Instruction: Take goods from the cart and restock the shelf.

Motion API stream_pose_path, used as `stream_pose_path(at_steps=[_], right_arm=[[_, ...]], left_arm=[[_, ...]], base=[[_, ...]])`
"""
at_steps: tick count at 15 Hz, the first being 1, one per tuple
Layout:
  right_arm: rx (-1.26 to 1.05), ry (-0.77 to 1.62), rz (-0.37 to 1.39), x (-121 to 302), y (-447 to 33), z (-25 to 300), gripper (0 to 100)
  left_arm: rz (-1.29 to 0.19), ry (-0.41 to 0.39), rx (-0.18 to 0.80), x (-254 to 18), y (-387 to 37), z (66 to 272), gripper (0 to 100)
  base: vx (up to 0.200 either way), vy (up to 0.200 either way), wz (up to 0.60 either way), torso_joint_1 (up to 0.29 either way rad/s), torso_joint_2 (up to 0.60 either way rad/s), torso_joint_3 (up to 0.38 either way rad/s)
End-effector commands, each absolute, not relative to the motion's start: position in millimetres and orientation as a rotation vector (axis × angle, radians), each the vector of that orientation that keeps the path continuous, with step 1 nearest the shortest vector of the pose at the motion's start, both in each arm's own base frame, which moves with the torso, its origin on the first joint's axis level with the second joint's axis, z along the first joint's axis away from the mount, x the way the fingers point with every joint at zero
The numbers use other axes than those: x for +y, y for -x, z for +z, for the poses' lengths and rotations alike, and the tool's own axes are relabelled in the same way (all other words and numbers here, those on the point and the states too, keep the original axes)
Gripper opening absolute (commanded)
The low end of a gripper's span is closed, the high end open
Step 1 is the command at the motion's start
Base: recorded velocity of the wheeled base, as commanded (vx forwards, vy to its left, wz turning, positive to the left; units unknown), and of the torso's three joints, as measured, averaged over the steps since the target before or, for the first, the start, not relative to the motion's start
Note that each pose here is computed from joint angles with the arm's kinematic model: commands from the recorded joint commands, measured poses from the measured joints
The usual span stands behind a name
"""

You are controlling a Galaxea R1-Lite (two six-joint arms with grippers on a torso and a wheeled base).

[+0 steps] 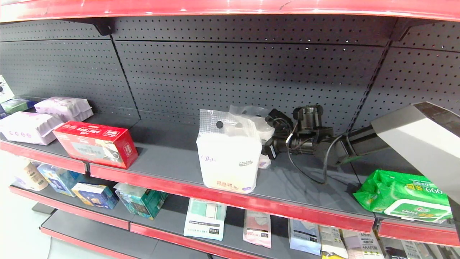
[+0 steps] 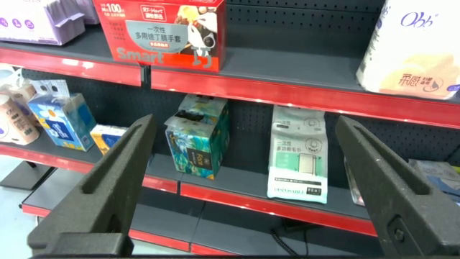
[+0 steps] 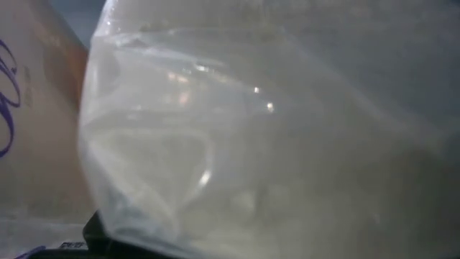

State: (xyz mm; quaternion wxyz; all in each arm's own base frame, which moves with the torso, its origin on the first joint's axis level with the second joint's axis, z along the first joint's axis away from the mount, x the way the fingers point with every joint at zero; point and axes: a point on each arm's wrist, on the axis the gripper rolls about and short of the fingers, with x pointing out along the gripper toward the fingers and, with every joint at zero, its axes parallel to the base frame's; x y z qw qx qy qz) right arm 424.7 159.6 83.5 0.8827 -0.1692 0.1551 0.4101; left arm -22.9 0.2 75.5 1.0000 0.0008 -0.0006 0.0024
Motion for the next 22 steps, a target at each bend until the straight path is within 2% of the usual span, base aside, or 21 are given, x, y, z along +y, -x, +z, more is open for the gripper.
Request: stream_pose_path(at_steps=[1, 9, 10, 22], right_arm=[[0.327, 0.354, 0.838, 156.7, -426.4, 82.4, 0], [0.332, 0.371, 0.841, 156.1, -424.8, 79.3, 0], [0.332, 0.375, 0.838, 156.0, -424.9, 79.3, 100], [0.345, 0.358, 0.796, 134.2, -417.0, 90.4, 100]], left_arm=[[0.005, -0.002, 0.0, 0.2, 22.8, 75.5, 100], [0.005, -0.002, 0.0, 0.2, 22.8, 75.5, 100], [0.006, -0.002, 0.0, 0.2, 22.8, 75.5, 100], [0.006, -0.002, 0.0, 0.2, 22.8, 75.5, 100]], base=[[0.0, 0.0, 0.0, 0.0, 0.0, 0.0], [0.0, 0.0, 0.0, 0.0, 0.0, 0.0], [0.0, 0.0, 0.0, 0.0, 0.0, 0.0], [0.0, 0.0, 0.0, 0.0, 0.0, 0.0]])
